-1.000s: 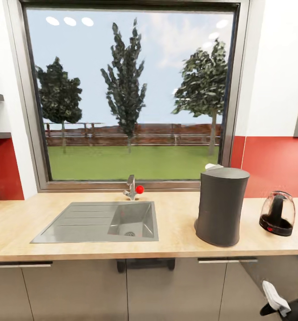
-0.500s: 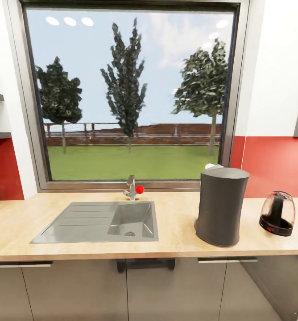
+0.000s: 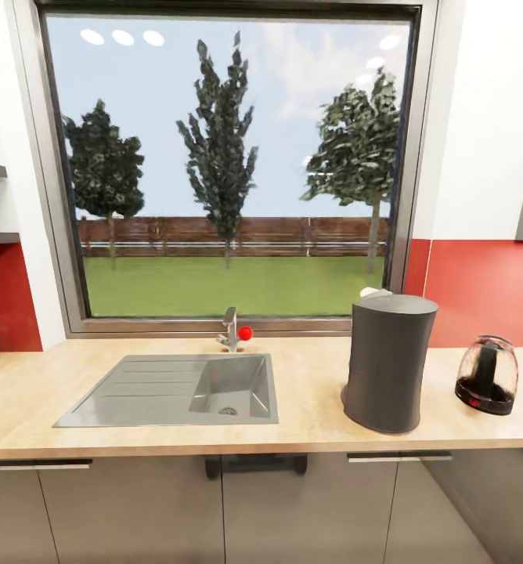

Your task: Set up a coffee station on the kitchen countertop: keep the coffee maker on the countertop, move the bottle of coffee from the kitchen shelf to the counter next to the coffee maker, place a paper coffee filter on top of the coffee maker, put the saucer next to the coffee maker with the coffee cup on the saucer, and place the electric kettle next to the coffee maker.

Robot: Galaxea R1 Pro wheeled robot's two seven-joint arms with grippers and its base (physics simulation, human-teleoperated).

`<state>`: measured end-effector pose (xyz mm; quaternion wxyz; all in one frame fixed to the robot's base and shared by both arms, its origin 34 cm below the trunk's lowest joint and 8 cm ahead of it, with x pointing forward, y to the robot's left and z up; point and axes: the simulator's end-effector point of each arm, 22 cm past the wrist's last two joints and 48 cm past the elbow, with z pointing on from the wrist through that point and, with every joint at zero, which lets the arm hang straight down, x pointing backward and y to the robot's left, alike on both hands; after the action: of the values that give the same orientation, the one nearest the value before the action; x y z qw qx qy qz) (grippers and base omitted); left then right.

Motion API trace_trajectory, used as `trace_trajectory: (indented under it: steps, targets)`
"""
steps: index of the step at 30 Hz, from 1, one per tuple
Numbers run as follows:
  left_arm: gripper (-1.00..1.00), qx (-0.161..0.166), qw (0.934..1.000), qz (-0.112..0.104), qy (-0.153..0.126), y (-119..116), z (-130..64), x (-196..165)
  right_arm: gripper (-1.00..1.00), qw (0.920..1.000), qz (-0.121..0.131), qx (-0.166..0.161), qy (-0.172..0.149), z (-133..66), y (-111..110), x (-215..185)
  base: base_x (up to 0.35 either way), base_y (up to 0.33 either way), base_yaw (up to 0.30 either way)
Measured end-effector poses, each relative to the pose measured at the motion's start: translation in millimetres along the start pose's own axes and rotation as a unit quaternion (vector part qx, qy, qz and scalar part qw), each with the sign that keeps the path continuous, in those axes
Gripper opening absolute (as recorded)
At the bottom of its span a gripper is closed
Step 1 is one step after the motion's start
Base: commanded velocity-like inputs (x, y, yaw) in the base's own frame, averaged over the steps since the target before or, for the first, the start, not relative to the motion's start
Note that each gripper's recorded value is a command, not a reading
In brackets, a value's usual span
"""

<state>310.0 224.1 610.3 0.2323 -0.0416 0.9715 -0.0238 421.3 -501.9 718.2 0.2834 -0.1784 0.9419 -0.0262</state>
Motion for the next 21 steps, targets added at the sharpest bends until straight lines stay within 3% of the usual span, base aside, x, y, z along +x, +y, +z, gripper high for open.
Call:
trace_trajectory:
  steps: [9, 21]
  targets:
    - [1.0, 0.0, 1.0, 0.0, -0.001, 0.0, 0.0, -1.0, 1.0, 1.0, -0.001, 0.001, -0.001, 0.5, 1.5, 0.9, 0.0, 0.0, 0.0]
    - [1.0, 0.0, 1.0, 0.0, -0.001, 0.2, 0.0, -0.8, 1.0, 1.0, 0.001, -0.002, -0.004, 4.2, 8.8, -2.5, 0.0, 0.0, 0.238]
